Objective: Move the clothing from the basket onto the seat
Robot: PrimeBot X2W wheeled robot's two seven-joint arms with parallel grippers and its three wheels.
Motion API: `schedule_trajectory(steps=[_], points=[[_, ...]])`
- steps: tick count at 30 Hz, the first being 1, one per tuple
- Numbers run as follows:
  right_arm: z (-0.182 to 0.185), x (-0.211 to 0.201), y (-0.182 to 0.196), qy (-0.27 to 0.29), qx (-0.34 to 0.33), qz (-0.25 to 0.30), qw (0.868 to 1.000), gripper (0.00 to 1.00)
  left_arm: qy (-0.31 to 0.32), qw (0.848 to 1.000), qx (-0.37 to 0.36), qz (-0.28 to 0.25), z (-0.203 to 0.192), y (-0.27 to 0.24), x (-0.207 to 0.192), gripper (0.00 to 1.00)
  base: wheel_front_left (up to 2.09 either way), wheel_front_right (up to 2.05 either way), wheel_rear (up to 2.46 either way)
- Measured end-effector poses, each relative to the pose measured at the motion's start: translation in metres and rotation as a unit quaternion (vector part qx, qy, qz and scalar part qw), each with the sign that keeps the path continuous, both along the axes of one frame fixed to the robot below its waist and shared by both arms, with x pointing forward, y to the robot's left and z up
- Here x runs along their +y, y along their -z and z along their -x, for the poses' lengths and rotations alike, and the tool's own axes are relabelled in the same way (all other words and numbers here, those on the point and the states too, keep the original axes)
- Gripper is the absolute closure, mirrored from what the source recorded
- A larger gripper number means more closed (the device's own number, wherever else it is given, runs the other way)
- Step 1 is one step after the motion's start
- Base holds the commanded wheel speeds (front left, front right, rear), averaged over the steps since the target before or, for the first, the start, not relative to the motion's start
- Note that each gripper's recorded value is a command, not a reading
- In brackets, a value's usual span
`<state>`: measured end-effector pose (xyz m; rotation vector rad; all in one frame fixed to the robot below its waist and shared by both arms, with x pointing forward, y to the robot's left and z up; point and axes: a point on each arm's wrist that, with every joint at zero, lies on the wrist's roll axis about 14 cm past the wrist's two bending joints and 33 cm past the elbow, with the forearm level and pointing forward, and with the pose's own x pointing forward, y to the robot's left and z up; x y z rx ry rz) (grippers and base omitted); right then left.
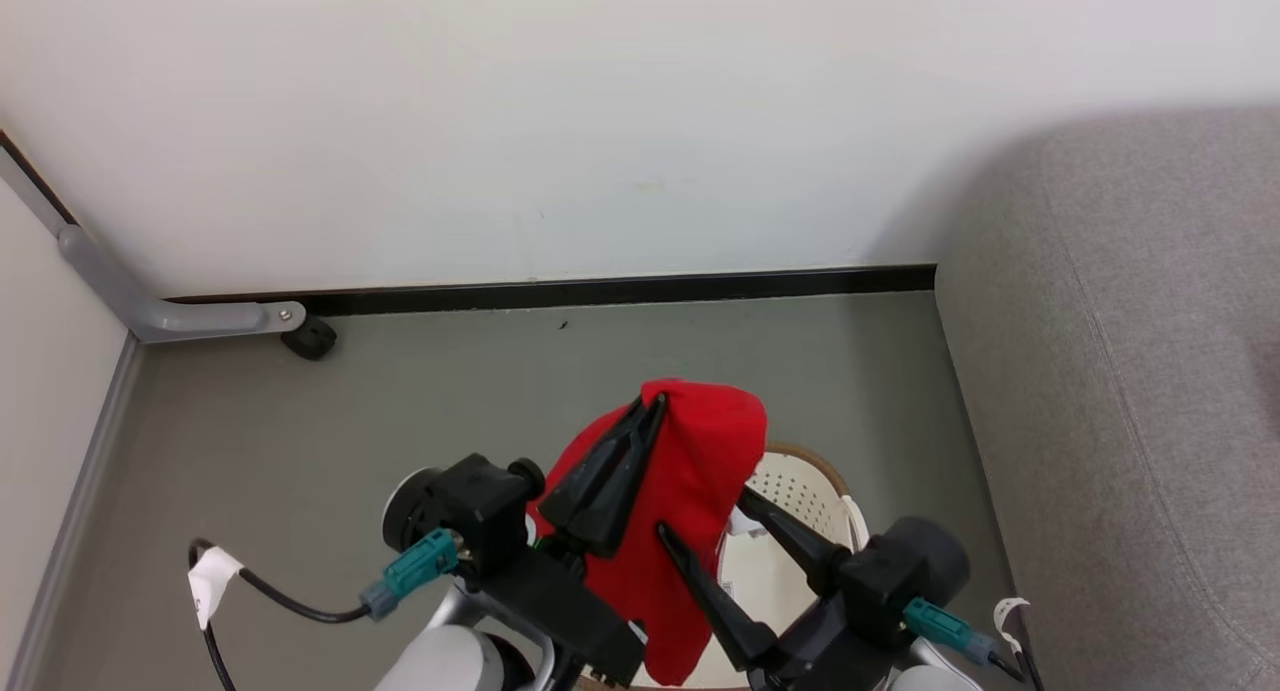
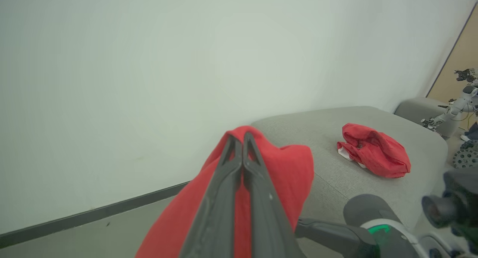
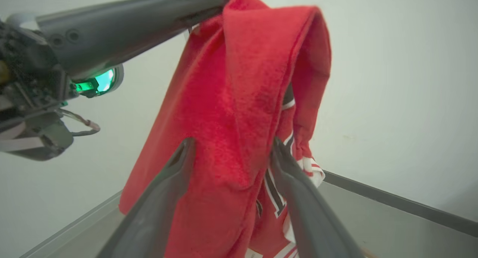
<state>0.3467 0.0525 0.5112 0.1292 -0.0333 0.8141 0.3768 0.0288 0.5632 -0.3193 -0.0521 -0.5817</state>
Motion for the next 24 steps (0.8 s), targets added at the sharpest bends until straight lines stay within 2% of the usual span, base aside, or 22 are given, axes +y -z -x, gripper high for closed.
schedule_trajectory(steps=[10,11,12,13,19,20,22,23,24], points=[[0.001,0.007,-0.01,-0.012,-0.011,-0.006,1.0,0.0,0.04,0.999,-0.024,0.004,0.025,-0.024,-0.013,1.0,0.0,0.0,0.0],[0.0,0.007,-0.012,-0.011,-0.012,-0.009,1.0,0.31,0.045,0.999,-0.025,0.009,0.028,-0.027,-0.015,1.0,0.0,0.0,0.0],[0.0,0.007,-0.013,-0.011,-0.012,-0.011,1.0,0.68,0.051,0.998,-0.023,0.013,0.031,-0.028,-0.018,1.0,0.0,0.0,0.0],[0.0,0.007,-0.014,-0.011,-0.009,-0.016,1.0,1.0,0.056,0.998,-0.02,0.015,0.034,-0.028,-0.02,1.0,0.0,0.0,0.0],[0.006,0.014,-0.022,-0.025,-0.006,-0.038,0.999,1.0,0.06,0.998,0.0,0.017,0.037,-0.024,-0.018,0.98,0.0,0.0,0.0],[0.006,0.015,-0.023,-0.027,-0.006,-0.041,0.999,1.0,0.053,0.998,0.004,0.017,0.036,-0.022,-0.015,0.73,0.0,0.0,0.0],[0.004,0.014,-0.026,-0.024,-0.007,-0.047,0.999,1.0,0.042,0.999,0.013,0.015,0.033,-0.017,-0.01,0.12,0.0,0.0,0.0],[0.002,0.013,-0.028,-0.022,-0.009,-0.049,0.999,1.0,0.038,0.999,0.015,0.014,0.031,-0.016,-0.008,0.0,0.0,0.0,0.0],[-0.001,0.011,-0.029,-0.018,-0.009,-0.051,0.998,1.0,0.037,0.999,0.017,0.013,0.03,-0.014,-0.007,0.0,0.0,0.0,0.0]])
